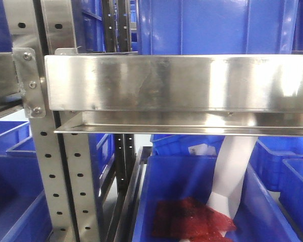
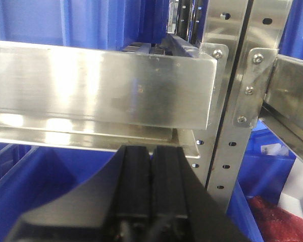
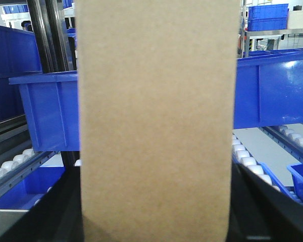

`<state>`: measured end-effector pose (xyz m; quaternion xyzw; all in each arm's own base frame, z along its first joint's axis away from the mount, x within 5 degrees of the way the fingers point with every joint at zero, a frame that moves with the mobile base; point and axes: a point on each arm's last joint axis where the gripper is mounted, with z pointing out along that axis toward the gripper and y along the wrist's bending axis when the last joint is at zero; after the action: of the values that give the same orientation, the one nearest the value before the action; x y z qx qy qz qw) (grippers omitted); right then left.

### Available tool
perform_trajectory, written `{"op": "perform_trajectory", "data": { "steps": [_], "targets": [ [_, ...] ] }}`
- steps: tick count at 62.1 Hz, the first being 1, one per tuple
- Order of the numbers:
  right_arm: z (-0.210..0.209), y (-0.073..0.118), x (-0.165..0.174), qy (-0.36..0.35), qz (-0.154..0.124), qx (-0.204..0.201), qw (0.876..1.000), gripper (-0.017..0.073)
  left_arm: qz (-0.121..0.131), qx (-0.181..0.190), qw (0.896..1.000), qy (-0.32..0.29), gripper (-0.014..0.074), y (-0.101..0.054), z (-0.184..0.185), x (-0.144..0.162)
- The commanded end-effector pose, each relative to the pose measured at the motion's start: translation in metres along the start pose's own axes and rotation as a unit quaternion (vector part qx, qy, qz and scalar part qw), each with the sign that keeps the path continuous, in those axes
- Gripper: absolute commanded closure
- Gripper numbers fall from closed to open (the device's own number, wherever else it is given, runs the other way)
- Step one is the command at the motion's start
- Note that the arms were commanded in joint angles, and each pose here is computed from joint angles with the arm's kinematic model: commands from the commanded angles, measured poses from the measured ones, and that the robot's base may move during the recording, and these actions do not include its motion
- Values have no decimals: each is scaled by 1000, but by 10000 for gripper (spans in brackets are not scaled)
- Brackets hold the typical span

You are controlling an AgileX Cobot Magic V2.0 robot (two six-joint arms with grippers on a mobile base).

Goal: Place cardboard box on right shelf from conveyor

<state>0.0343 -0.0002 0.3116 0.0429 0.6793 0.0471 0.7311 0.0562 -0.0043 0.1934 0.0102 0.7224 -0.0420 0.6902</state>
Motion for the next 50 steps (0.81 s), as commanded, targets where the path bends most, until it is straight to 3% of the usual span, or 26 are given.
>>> {"op": "perform_trajectory", "data": {
  "steps": [1,21,27,32,36,40,50],
  "targets": [
    [-1,2,-20,-70,-8,-5,997,505,-2,1,999,-42,710,0,0,-5],
    [-3,5,-39,-96,-9,-8,995,505,-2,1,999,-42,710,0,0,-5],
    [7,7,-63,-87,-35,-1,996,505,-2,1,999,-42,710,0,0,-5],
    [23,9,-83,-75,-96,10,993,505,-2,1,999,-42,710,0,0,-5],
    [43,9,-94,-53,-162,19,985,505,-2,1,999,-42,710,0,0,-5],
    [66,10,-100,-29,-237,21,971,505,-2,1,999,-42,710,0,0,-5],
    [120,22,-99,6,-355,-28,935,505,-2,1,999,-42,709,0,0,-5]
  ]
}}
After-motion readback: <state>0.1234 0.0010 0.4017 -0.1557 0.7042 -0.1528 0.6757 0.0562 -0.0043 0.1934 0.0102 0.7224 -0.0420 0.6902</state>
